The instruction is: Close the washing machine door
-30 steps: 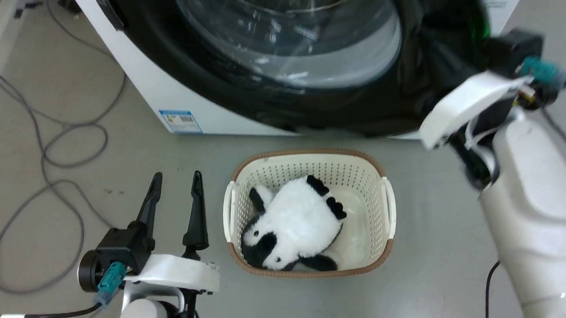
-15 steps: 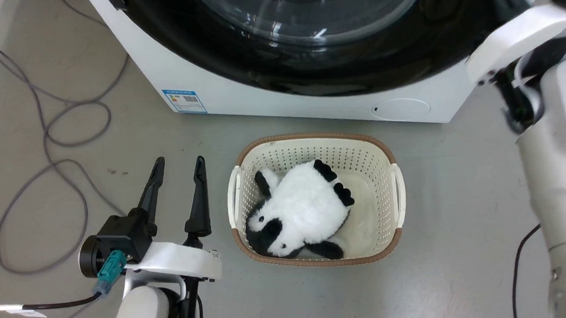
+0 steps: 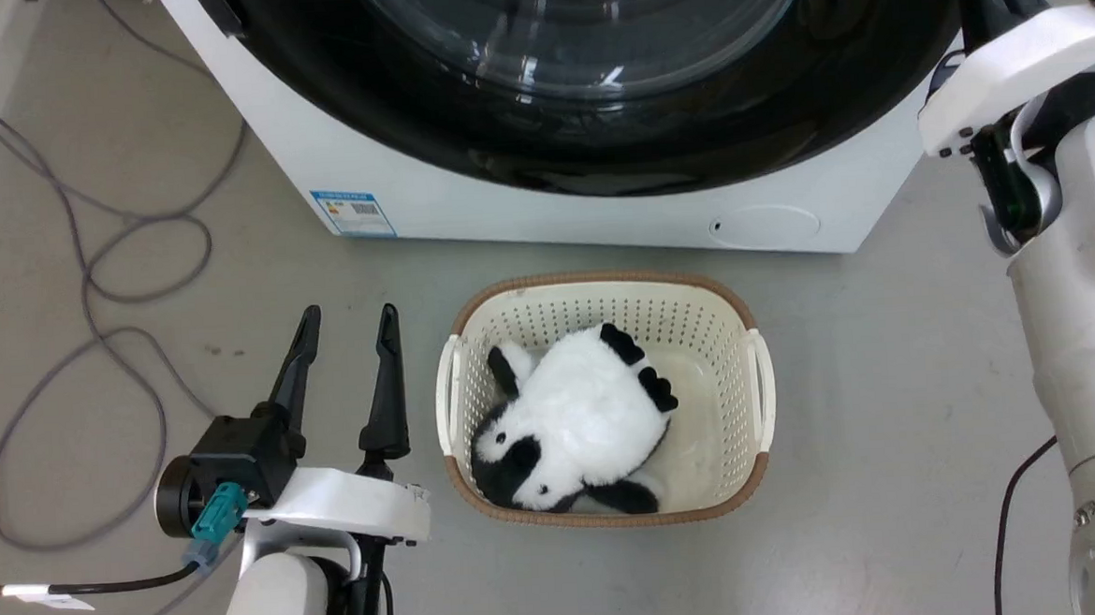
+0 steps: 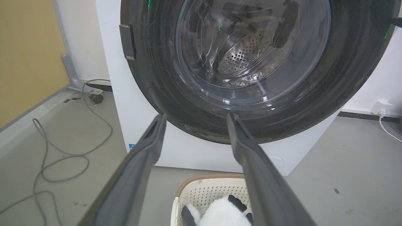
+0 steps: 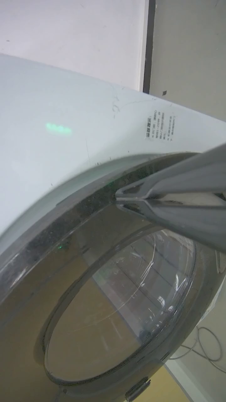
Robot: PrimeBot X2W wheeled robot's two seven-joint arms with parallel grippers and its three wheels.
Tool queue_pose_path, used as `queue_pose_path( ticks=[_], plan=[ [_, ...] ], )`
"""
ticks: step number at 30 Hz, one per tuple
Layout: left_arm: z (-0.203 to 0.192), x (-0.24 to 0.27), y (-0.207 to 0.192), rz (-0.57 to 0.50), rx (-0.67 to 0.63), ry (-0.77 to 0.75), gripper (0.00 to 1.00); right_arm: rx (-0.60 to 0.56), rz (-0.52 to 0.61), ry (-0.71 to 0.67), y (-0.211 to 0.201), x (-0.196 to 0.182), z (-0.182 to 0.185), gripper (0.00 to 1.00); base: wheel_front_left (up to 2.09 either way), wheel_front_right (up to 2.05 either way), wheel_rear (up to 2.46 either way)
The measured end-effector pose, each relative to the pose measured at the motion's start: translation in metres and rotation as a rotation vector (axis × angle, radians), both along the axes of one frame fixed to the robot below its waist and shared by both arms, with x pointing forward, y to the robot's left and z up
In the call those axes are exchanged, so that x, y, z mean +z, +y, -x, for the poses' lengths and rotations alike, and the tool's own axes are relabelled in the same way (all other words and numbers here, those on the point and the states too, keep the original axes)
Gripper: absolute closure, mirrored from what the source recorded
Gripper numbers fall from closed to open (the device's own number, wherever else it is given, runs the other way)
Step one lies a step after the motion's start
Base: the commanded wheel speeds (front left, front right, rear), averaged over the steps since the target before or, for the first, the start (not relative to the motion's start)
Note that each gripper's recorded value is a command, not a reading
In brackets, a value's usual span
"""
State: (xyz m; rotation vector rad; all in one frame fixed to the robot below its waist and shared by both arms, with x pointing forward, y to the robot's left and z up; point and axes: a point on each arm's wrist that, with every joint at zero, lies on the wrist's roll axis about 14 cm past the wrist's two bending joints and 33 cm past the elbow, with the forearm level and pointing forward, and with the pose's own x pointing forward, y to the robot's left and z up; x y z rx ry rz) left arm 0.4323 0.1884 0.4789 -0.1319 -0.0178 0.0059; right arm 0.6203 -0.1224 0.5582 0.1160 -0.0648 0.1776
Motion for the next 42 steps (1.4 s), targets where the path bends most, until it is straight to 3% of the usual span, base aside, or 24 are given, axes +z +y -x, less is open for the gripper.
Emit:
queue_pose_path(
  ticks=[10,11,13,14,22,31,42],
  plan=[
    [0.018,0.014,-0.004,0.008,-0.009,-0.027,0.00,0.043,0.039,0.004,0.010,-0.001,0.038,1.00,0.00,0.00,0.00],
    [0.021,0.016,-0.004,0.009,-0.009,-0.030,0.00,0.049,0.044,0.011,0.011,-0.004,0.045,0.84,0.00,0.00,0.00],
    [0.027,0.018,-0.005,0.011,-0.011,-0.035,0.00,0.061,0.062,0.019,0.012,-0.011,0.060,0.35,0.00,0.00,0.00],
    [0.029,0.019,-0.006,0.013,-0.012,-0.036,0.00,0.064,0.064,0.021,0.012,-0.013,0.067,0.00,0.00,0.00,0.00],
    [0.043,0.026,-0.011,0.011,-0.020,-0.053,0.00,0.049,0.068,0.002,-0.004,-0.023,0.121,0.00,0.00,0.00,0.00],
    [0.051,0.030,-0.010,-0.004,-0.020,-0.064,0.00,-0.050,0.080,-0.021,-0.041,-0.032,0.186,0.00,0.00,0.00,0.00],
    [0.064,0.023,-0.001,-0.050,-0.019,-0.043,0.00,-0.080,0.062,0.032,-0.049,-0.038,0.252,0.00,0.00,0.00,0.00]
  ],
)
